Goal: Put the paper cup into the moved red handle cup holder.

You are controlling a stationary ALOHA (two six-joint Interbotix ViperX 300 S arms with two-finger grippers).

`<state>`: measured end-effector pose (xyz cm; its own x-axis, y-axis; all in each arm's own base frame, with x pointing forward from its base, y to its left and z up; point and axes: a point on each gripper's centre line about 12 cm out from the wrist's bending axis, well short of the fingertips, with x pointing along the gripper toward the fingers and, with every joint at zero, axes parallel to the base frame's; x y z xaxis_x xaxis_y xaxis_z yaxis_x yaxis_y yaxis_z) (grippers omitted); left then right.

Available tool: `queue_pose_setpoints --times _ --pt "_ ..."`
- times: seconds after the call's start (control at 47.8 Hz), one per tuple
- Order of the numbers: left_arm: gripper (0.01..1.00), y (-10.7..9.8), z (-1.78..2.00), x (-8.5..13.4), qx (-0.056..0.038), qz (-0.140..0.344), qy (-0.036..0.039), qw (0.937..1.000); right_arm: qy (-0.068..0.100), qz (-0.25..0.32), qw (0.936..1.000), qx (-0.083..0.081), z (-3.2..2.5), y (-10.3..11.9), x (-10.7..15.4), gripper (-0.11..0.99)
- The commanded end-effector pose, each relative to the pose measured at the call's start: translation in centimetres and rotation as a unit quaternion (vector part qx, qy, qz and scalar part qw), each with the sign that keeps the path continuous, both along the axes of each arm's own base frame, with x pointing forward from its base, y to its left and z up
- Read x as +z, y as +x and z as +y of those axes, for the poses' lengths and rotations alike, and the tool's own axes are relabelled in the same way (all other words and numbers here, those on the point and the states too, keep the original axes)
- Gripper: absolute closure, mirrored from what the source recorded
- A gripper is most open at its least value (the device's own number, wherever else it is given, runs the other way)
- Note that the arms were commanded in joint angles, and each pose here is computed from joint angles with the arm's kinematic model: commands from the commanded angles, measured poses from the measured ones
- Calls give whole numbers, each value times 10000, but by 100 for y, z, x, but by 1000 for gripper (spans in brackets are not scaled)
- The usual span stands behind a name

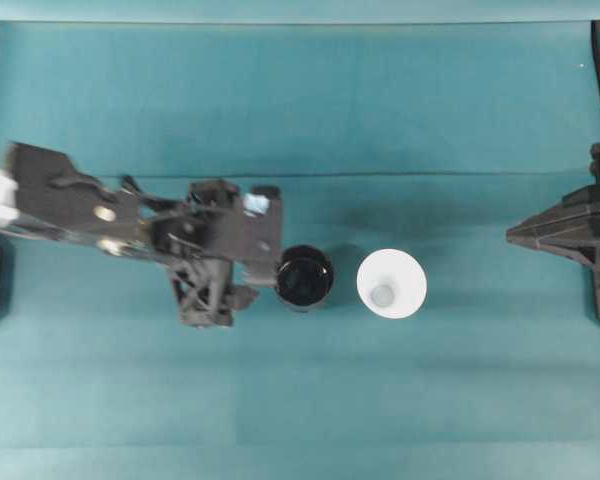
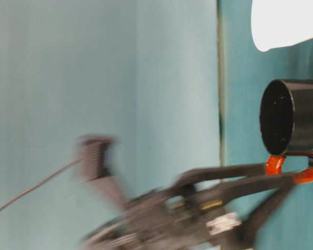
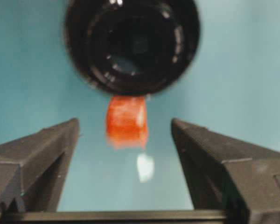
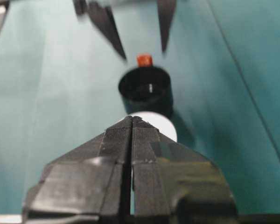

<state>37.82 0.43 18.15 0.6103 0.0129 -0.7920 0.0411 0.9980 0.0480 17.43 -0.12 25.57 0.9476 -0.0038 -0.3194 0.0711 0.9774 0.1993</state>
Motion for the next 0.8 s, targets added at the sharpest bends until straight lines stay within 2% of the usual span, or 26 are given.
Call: queue_pose_setpoints --times 0.0,0.126,0.23,0.545,0.775 --pt "134 -100 1 306 13 -315 3 9995 51 -39 10000 -30 -5 3 42 981" --pt "131 -277 -11 572 -2 -659 5 9978 51 -46 10000 -28 -4 -9 57 981" --pt "132 -418 -17 688 -3 -820 0 9966 60 91 9999 -42 -8 -20 22 981" --pt "135 -736 -84 754 -94 -996 -25 9950 86 298 9995 -56 -11 -33 3 981" --pt "136 -816 -87 850 -101 -1164 -27 9932 69 297 9993 -209 -71 58 138 982"
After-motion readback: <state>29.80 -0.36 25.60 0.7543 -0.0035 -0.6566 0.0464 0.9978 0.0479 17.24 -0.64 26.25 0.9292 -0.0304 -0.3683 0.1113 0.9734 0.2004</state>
